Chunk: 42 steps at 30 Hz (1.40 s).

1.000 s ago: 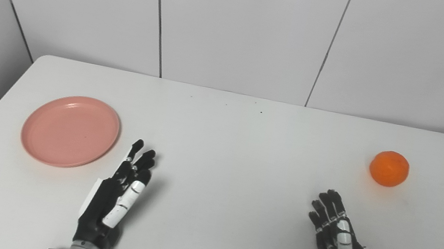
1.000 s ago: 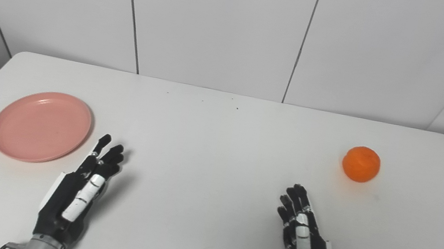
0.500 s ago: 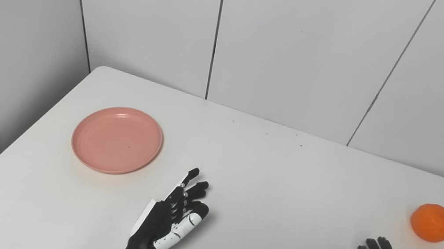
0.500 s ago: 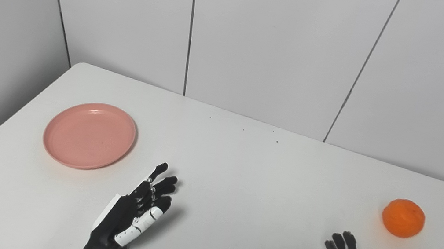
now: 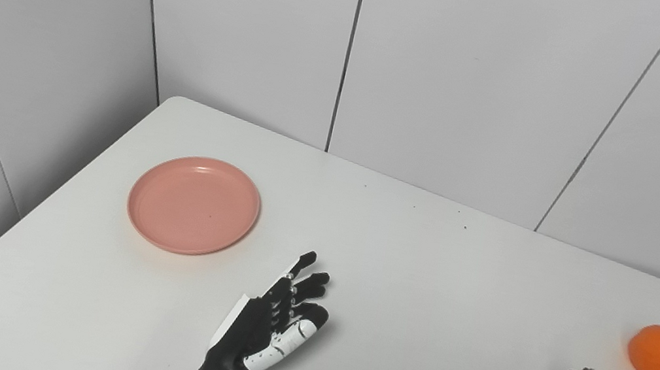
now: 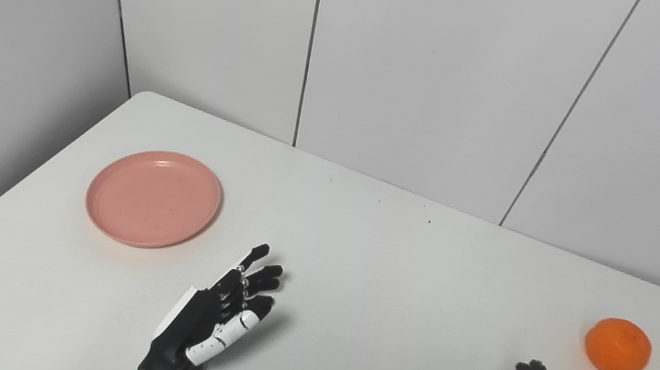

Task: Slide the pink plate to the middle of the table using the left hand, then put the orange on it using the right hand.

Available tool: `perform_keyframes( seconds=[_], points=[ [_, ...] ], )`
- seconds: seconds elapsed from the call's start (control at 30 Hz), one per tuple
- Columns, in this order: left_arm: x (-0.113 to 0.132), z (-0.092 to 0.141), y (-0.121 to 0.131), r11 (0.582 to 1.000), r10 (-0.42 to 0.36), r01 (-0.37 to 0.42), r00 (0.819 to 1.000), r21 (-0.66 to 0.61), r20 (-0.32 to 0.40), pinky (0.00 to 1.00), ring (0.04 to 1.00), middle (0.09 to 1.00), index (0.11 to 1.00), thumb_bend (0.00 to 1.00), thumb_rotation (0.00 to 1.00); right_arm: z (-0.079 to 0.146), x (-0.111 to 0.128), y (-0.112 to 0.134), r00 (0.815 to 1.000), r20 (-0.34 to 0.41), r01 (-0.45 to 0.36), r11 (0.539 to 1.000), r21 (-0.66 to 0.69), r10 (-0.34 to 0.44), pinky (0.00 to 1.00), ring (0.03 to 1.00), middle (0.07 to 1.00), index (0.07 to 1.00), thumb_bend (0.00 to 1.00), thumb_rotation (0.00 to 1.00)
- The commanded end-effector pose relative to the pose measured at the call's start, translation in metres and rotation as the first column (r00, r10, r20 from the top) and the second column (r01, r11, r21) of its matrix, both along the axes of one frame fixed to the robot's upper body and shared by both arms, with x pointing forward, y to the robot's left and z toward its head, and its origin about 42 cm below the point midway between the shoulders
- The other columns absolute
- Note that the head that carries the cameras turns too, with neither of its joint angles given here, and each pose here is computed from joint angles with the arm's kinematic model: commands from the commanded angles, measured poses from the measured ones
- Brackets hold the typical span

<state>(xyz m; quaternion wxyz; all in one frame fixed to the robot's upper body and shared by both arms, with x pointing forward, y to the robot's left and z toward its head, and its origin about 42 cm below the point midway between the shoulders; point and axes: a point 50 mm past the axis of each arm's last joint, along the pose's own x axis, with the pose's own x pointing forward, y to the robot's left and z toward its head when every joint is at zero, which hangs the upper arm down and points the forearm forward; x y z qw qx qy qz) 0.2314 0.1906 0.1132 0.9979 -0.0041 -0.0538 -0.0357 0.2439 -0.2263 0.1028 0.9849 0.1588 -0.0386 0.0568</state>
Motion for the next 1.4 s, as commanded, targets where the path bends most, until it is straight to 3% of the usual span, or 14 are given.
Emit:
perform_keyframes(
  seconds=[0.0, 0.23, 0.47, 0.67, 0.8, 1.03, 1.13, 1.3, 1.37],
  points=[
    [-0.025, -0.019, 0.012, 1.000, 0.028, -0.029, 0.998, -0.010, -0.065, 0.84, 0.883, 0.884, 0.933, 0.64, 0.60, -0.041, -0.018, -0.010, 0.990, -0.136, 0.031, 0.999, -0.019, -0.033, 1.00, 0.973, 0.965, 0.965, 0.64, 0.93],
    [-0.009, -0.008, 0.025, 0.998, 0.055, -0.056, 0.998, -0.039, -0.012, 0.85, 0.881, 0.886, 0.911, 0.74, 0.59, -0.044, -0.012, -0.008, 0.990, -0.140, 0.028, 0.999, -0.021, -0.030, 1.00, 0.966, 0.952, 0.961, 0.66, 0.90],
    [0.020, 0.035, 0.030, 0.999, 0.030, -0.025, 0.991, -0.039, 0.129, 0.88, 0.908, 0.901, 0.921, 0.81, 0.66, -0.047, -0.008, -0.003, 0.990, -0.140, 0.027, 0.999, -0.019, -0.029, 1.00, 0.953, 0.939, 0.952, 0.66, 0.89],
    [0.046, 0.083, 0.046, 1.000, 0.021, -0.014, 0.962, -0.026, 0.271, 0.91, 0.929, 0.914, 0.941, 0.86, 0.72, -0.050, -0.006, 0.003, 0.989, -0.146, 0.021, 1.000, -0.011, -0.023, 1.00, 0.949, 0.932, 0.945, 0.67, 0.85],
    [0.064, 0.102, 0.067, 1.000, 0.022, -0.014, 0.942, -0.027, 0.334, 0.90, 0.926, 0.914, 0.950, 0.90, 0.72, -0.051, -0.005, 0.007, 0.989, -0.146, 0.020, 1.000, -0.005, -0.020, 1.00, 0.941, 0.927, 0.929, 0.67, 0.83],
    [0.086, 0.154, 0.092, 0.998, -0.049, 0.058, 0.903, -0.008, 0.427, 0.90, 0.954, 0.920, 0.934, 0.86, 0.75, -0.052, -0.003, 0.011, 0.990, -0.143, 0.007, 1.000, 0.008, -0.006, 1.00, 0.940, 0.923, 0.922, 0.65, 0.81],
    [0.092, 0.172, 0.102, 0.999, -0.034, 0.032, 0.890, 0.011, 0.456, 0.85, 0.936, 0.905, 0.919, 0.86, 0.73, -0.052, -0.003, 0.012, 0.989, -0.147, 0.009, 1.000, 0.015, -0.007, 0.99, 0.937, 0.920, 0.919, 0.65, 0.79],
    [0.108, 0.188, 0.129, 0.999, 0.000, -0.021, 0.886, 0.039, 0.464, 0.90, 0.936, 0.915, 0.923, 0.88, 0.73, -0.052, -0.004, 0.012, 0.989, -0.150, 0.007, 1.000, 0.015, -0.005, 0.99, 0.933, 0.914, 0.922, 0.66, 0.78],
    [0.115, 0.192, 0.144, 0.995, 0.037, -0.076, 0.882, 0.063, 0.470, 0.85, 0.922, 0.909, 0.911, 0.89, 0.74, -0.052, -0.005, 0.012, 0.988, -0.151, 0.007, 1.000, 0.009, -0.006, 0.98, 0.926, 0.904, 0.916, 0.66, 0.77]
  ],
)
